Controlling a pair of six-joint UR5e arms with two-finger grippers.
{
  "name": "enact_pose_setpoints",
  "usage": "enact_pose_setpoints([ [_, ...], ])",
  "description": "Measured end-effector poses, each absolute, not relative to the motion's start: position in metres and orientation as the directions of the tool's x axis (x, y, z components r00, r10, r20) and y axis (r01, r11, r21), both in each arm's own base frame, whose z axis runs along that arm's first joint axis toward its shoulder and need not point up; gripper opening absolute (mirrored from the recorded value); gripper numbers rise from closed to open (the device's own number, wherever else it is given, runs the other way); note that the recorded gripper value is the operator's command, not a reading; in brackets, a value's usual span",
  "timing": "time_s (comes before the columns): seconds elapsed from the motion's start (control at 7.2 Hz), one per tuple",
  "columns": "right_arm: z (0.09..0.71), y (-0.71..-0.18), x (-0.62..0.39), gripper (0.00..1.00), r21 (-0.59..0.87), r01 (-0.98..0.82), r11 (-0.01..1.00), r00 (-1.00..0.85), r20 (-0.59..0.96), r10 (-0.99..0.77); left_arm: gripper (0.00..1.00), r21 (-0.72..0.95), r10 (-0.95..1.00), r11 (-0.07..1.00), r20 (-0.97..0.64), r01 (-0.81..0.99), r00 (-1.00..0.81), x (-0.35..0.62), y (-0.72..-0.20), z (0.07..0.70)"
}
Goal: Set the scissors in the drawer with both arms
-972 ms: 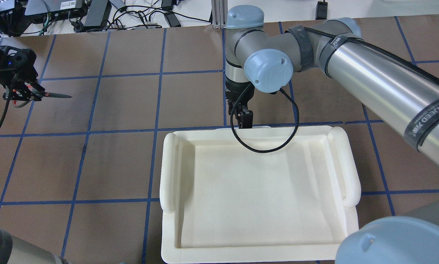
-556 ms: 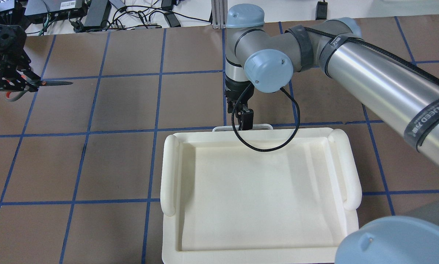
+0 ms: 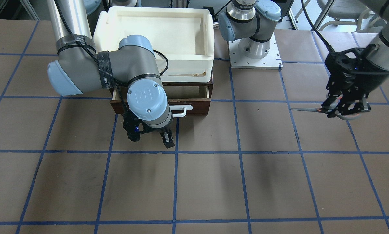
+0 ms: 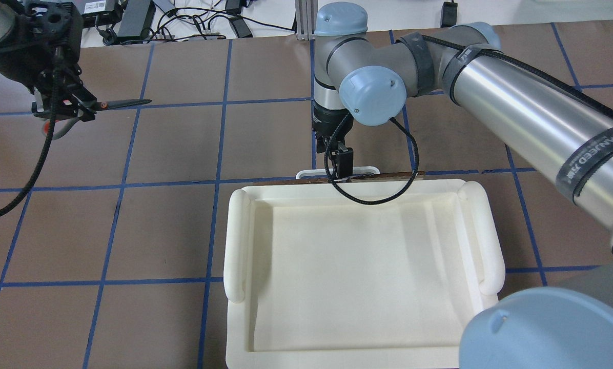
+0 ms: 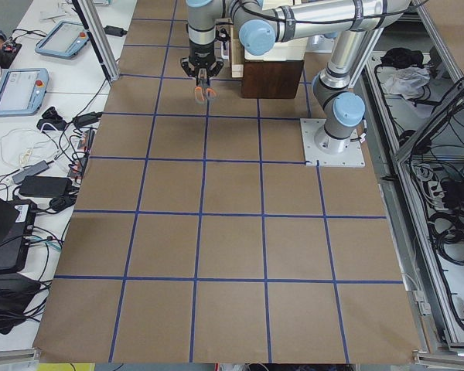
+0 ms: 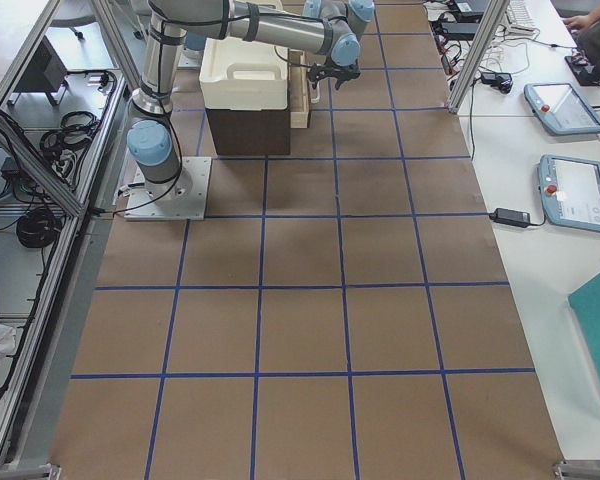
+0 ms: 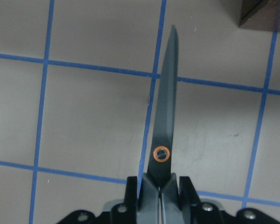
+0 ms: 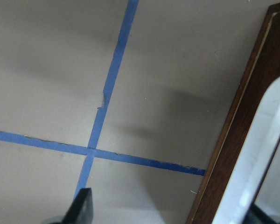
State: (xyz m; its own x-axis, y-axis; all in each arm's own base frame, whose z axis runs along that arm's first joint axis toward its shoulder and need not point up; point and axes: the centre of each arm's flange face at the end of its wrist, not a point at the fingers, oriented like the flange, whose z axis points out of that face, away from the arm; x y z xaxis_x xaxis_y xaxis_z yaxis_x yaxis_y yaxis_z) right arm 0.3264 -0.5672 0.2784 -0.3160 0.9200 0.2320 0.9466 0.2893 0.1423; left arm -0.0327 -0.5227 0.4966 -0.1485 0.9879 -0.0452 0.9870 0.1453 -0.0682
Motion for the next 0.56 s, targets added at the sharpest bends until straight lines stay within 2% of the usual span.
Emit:
enact_pose_setpoints([
  [0.56, 0.284, -0.577, 0.328, 1.00, 0.141, 0.946, 0.290, -0.316, 0.214, 0.924, 0.04, -0.022, 0.983, 0.181, 0.009, 0.983, -0.181, -0.077, -0.504, 0.503],
])
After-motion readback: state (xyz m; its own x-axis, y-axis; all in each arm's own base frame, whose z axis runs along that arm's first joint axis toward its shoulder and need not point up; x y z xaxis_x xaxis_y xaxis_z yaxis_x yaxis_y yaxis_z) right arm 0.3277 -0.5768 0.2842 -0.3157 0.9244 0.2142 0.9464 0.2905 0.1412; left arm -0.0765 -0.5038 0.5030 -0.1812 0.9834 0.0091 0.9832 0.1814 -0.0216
